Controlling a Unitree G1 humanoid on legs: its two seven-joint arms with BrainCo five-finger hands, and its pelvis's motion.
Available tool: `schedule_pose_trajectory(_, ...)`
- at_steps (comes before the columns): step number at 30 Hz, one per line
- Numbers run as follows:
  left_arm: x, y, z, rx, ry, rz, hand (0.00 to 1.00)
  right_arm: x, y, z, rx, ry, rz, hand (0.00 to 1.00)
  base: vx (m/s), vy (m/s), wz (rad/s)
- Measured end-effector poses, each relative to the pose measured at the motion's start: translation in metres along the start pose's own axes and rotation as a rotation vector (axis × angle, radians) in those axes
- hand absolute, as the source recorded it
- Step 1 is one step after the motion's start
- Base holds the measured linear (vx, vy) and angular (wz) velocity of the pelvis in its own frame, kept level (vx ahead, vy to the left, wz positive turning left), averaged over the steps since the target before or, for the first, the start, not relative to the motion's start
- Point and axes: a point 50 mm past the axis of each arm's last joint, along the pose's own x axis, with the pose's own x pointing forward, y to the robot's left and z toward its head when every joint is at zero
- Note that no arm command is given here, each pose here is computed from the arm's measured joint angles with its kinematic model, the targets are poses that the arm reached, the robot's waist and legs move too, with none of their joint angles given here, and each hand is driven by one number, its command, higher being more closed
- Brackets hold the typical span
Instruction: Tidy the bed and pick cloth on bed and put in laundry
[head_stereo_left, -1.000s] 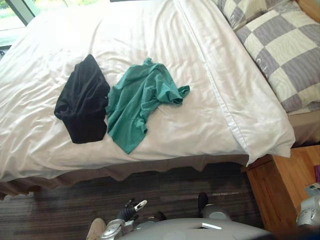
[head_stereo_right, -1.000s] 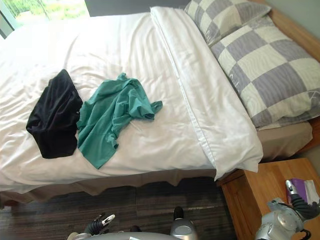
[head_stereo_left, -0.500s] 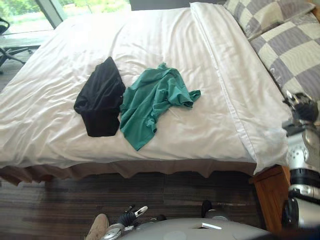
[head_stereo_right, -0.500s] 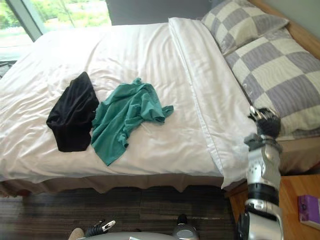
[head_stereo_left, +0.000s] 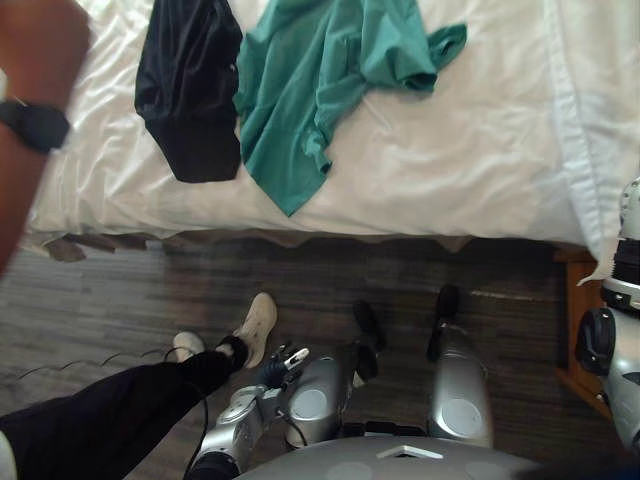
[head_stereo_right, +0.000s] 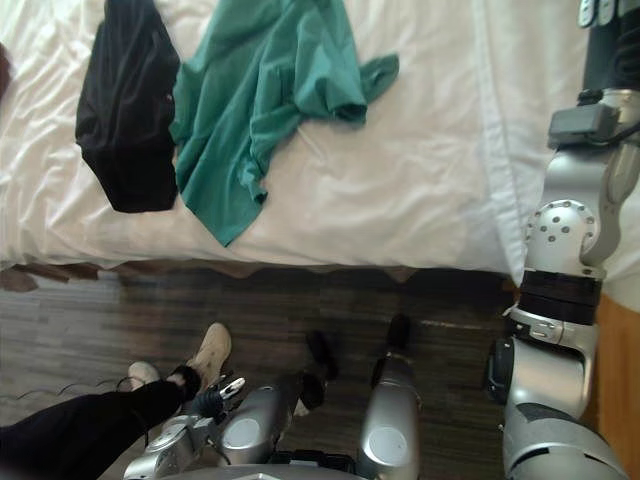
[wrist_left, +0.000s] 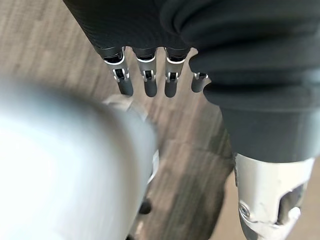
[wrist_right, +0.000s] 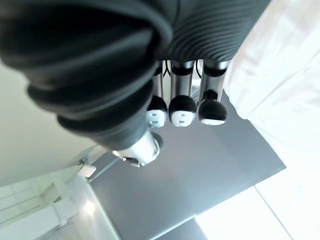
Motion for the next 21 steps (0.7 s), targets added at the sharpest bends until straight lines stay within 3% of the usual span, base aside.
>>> schedule_pose_trajectory(4,0.001,-0.010,0.010,-0.002,-0.028,-0.039,0.00,-0.003,-0.010,0.004,-0.002,-0.006,-0.030,1.00,-0.04,-0.048,0.02)
schedule_pose_trajectory(8,0.001,-0.009,0.016,0.008,-0.039,-0.044,0.00,-0.031,-0.060,0.002,0.055,-0.001,-0.170,1.00,-0.04,-0.014,-0.03)
schedule_pose_trajectory(14,-0.001,-0.004,0.017,0.025,-0.041,-0.056,0.00,-0.068,-0.096,0.005,0.044,0.004,-0.178,1.00,-0.01,0.018,-0.04)
schedule_pose_trajectory(17,-0.002,0.001,0.015,0.007,-0.046,-0.046,0.00,-0.099,-0.107,-0.004,0.052,0.041,-0.173,1.00,0.05,0.028,-0.17)
schedule_pose_trajectory(19,-0.004,0.007,0.011,-0.019,-0.046,-0.020,0.00,-0.147,-0.118,-0.027,0.083,0.137,-0.272,1.00,0.06,0.009,-0.30)
schedule_pose_trajectory(20,-0.004,0.009,0.010,-0.026,-0.045,-0.011,0.00,-0.162,-0.120,-0.034,0.093,0.169,-0.311,0.00,0.06,-0.006,-0.34)
schedule_pose_trajectory(21,-0.005,0.011,0.008,-0.027,-0.041,0.005,0.00,-0.199,-0.127,-0.047,0.106,0.255,-0.417,0.00,0.05,-0.018,-0.36)
